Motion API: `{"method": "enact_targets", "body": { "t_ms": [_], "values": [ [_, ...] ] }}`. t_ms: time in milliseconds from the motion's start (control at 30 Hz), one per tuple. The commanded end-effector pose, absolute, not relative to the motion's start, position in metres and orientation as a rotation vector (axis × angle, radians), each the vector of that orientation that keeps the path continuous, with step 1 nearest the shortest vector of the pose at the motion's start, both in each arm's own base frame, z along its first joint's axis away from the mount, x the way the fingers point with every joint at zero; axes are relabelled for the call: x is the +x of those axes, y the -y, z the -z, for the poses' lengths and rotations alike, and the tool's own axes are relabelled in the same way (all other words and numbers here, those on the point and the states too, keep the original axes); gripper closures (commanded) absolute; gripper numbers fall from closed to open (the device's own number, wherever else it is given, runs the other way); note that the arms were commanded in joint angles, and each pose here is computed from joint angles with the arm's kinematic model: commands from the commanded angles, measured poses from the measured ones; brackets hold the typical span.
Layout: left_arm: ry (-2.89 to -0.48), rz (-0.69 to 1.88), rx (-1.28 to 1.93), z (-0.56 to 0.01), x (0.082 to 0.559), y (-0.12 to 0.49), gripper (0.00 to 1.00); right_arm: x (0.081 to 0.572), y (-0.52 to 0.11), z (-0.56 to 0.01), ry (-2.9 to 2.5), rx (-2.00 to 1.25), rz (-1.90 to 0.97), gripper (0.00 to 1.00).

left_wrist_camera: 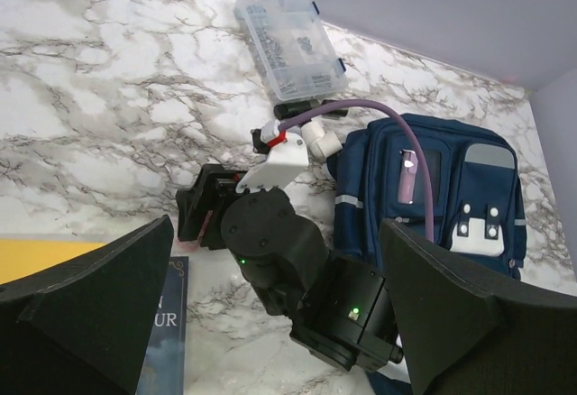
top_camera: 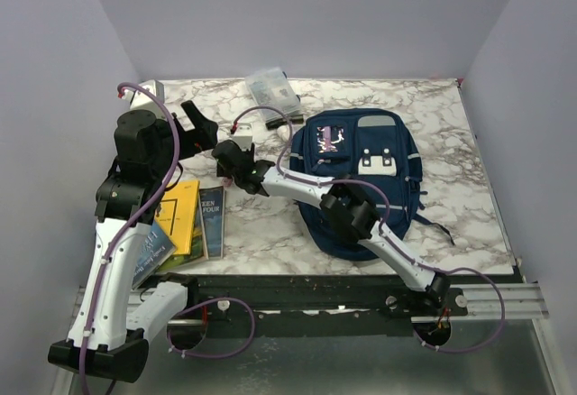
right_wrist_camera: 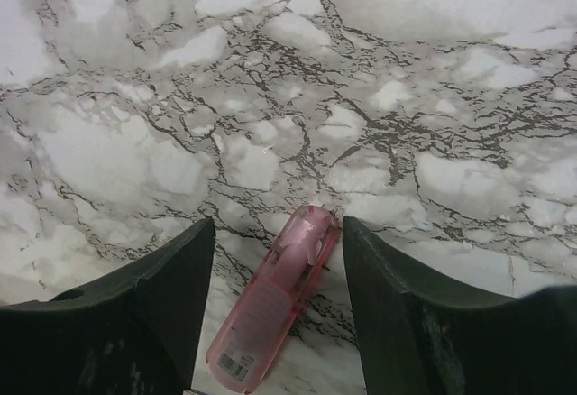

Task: Pack the student bag
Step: Pick up the stationery from the center of the board.

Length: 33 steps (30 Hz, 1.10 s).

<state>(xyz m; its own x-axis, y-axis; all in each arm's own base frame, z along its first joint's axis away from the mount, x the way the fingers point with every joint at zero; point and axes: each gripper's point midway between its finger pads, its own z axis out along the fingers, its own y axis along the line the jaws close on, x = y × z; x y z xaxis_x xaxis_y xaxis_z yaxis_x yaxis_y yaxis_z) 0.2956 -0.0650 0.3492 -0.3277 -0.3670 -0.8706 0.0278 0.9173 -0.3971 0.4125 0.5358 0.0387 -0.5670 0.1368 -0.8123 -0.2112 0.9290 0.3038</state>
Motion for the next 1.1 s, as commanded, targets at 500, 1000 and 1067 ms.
{"method": "enact_targets", "body": {
  "t_ms": [500, 1000, 1067],
  "values": [
    [-1.893, 0.398, -0.255, -0.34, 0.304, 0.062, 0.04, 0.334, -0.469, 0.074, -2.375, -0.534, -0.125, 0.66],
    [-2.013, 0.509, -0.211, -0.313, 0.319, 0.086, 0.04, 0.259, -0.394, 0.074, -2.473, -0.681, -0.235, 0.85],
    [-2.05, 0.562, -0.201, -0.304, 0.322, 0.095, 0.03, 0.26, -0.393, 0.068, -2.444, -0.661, -0.264, 0.91]
  ]
}}
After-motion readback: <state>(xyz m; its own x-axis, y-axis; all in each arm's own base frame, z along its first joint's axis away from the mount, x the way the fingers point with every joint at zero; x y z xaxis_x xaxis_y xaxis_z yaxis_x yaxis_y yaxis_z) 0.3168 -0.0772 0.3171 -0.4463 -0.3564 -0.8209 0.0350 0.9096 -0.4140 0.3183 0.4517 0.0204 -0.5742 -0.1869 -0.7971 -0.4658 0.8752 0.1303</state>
